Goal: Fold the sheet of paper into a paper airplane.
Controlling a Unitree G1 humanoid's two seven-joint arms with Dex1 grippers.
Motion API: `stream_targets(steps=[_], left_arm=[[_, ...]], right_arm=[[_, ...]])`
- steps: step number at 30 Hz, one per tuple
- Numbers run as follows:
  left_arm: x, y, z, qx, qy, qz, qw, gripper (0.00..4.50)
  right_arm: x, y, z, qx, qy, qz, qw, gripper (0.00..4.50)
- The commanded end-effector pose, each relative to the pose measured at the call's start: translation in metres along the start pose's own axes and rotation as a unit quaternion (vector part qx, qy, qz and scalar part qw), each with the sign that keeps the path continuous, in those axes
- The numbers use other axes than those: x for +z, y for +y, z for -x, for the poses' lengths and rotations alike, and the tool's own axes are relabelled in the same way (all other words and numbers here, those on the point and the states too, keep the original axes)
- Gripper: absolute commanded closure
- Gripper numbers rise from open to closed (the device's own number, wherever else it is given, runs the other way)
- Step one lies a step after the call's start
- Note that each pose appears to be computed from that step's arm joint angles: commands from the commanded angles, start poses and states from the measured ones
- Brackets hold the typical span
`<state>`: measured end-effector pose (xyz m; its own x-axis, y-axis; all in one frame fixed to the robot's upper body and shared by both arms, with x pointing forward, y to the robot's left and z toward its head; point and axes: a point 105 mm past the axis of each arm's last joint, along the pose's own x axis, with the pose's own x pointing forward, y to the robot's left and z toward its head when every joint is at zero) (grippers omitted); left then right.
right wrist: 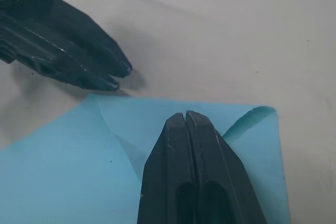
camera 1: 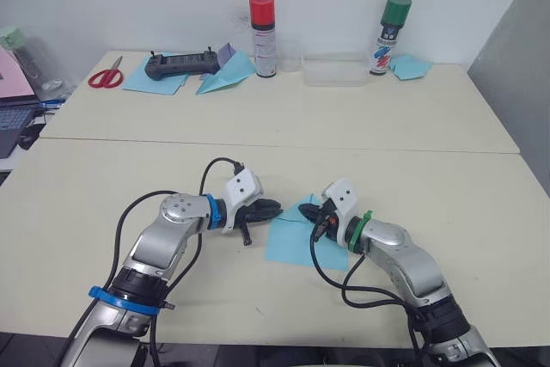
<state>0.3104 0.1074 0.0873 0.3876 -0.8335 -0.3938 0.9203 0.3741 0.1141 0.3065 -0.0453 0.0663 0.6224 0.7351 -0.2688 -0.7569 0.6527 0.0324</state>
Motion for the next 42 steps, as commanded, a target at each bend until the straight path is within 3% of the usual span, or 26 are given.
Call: stream_targets(steps=[1,13,29,42], left_arm=[[0.012,-0.009,-0.004,-0.016,-0.018,-0.016,1.000,4.47],[-0.009,-0.015,-0.027,-0.036,0.042,-0.055,0.997,4.47],[-0.017,-0.024,-0.038,-0.056,0.061,-0.047,0.995,4.47],[-0.023,-0.024,-0.035,-0.055,0.085,-0.010,0.995,4.47]], right_arm=[[-0.012,-0.005,0.005,-0.012,0.023,-0.012,1.000,4.50],[-0.013,-0.003,0.004,-0.009,0.028,-0.012,0.999,4.50],[-0.003,-0.002,-0.008,-0.027,0.000,-0.028,0.999,4.50],[-0.031,-0.043,0.005,-0.164,0.043,-0.032,0.985,4.50]])
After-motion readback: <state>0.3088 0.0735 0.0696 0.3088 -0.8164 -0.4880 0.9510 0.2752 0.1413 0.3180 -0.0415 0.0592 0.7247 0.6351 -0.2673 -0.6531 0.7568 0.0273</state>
